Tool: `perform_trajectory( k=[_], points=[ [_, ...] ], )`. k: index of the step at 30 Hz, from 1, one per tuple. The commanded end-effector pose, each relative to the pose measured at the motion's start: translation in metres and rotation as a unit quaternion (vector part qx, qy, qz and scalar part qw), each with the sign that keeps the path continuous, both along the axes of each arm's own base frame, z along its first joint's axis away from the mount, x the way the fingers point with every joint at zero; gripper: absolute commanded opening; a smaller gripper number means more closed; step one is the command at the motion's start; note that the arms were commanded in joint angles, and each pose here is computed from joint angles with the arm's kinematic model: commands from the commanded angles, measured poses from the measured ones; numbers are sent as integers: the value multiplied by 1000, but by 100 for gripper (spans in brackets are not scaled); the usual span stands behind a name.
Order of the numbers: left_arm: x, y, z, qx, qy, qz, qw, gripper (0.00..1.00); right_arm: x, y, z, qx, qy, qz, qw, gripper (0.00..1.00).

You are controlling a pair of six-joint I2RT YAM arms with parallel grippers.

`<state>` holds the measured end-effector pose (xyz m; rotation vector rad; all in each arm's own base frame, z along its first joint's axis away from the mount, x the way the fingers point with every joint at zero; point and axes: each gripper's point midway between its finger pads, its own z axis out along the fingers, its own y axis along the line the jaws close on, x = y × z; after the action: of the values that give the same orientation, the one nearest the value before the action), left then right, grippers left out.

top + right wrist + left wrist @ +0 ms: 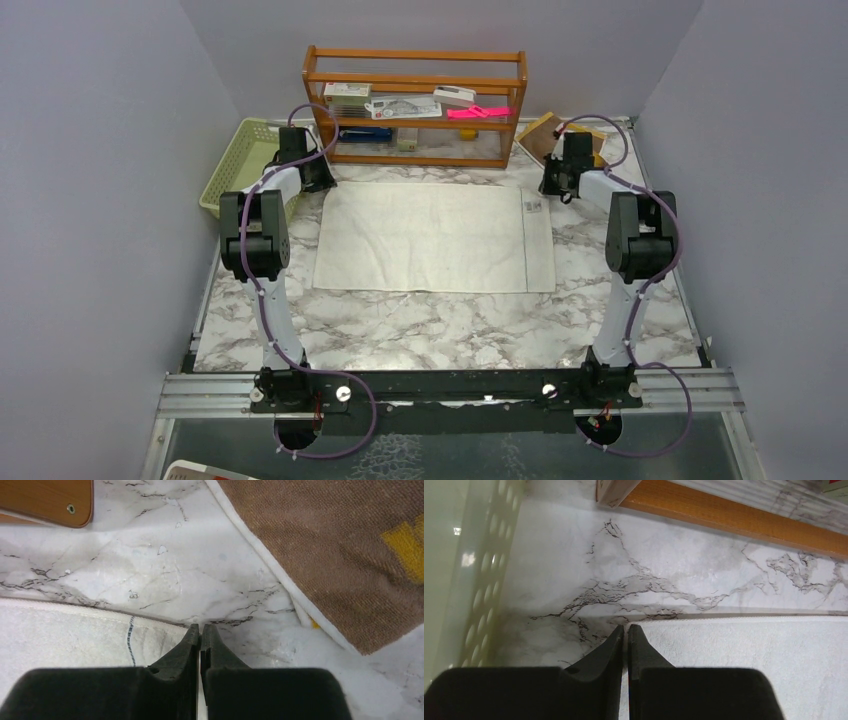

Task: Roll the towels
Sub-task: Fold the towel at the center of the board.

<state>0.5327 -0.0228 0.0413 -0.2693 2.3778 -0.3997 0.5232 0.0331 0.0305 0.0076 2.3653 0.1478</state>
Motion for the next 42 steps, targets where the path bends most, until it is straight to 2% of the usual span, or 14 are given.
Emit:
perform_trajectory(
  k=[1, 9, 15, 22, 29, 36, 42],
  points=[
    [8, 2, 40, -2, -41, 6, 999, 7, 9, 2, 55, 24, -59, -10, 998, 1],
    [28, -7, 72, -23, -90, -15, 996, 0, 33, -7, 101, 2, -106, -20, 994, 1],
    [21, -13, 94, -25, -128, -31, 991, 0, 30, -7, 130, 9, -135, -25, 991, 1],
    [-18, -7, 86, -2, -141, -18, 990, 0, -24, -10, 127, 44, -139, -77, 986, 1],
    [-59, -9, 74, -16, -128, 6, 992, 0, -85, -16, 117, 83, -135, -136, 978, 1],
    [-95, -16, 76, -46, -122, 19, 991, 0, -124, -15, 106, 102, -110, -152, 977, 1],
    [-126, -11, 76, -27, -120, 26, 992, 0, -146, -20, 106, 90, -110, -161, 977, 1]
  ],
)
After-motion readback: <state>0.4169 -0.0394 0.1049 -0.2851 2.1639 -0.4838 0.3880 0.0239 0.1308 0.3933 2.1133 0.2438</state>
